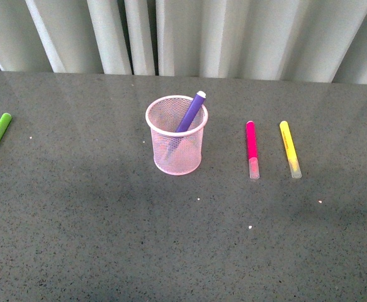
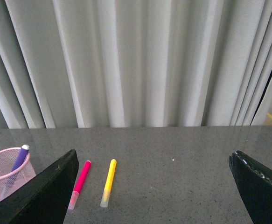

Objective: Insert purple and pink pens into pink cup

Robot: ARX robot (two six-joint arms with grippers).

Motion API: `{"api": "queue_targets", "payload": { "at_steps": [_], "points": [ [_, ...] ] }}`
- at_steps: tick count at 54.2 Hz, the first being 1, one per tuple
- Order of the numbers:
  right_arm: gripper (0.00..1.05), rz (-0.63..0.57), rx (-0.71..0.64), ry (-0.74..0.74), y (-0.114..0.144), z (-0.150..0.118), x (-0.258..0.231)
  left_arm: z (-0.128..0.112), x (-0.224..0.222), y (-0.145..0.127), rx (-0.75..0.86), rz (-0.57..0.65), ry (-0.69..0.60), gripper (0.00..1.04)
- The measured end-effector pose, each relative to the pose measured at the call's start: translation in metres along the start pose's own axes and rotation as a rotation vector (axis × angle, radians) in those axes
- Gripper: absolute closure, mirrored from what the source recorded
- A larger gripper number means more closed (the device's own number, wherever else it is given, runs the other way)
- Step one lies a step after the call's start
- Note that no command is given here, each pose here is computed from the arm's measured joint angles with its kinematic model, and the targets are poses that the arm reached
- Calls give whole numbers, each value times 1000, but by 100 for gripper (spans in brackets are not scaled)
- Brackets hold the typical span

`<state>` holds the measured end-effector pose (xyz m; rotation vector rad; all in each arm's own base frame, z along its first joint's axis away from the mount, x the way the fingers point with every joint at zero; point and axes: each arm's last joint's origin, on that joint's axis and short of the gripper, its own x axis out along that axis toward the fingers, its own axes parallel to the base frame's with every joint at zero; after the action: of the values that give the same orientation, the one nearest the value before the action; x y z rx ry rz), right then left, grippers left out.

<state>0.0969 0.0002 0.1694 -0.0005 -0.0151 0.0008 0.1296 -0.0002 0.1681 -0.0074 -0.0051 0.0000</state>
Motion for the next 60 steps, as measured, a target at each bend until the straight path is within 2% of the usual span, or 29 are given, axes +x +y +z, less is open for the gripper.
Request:
{"api": "queue_targets", "payload": {
  "at_steps": [43,47,60],
  "points": [
    [7,0,0,0,0,0,0,2,-22,0,0,0,-8,101],
    [7,0,0,0,0,0,0,-3,-29,0,0,-2,27,101],
    [7,0,0,0,0,0,0,-1,-32,0,0,-2,-2,101]
  ]
}}
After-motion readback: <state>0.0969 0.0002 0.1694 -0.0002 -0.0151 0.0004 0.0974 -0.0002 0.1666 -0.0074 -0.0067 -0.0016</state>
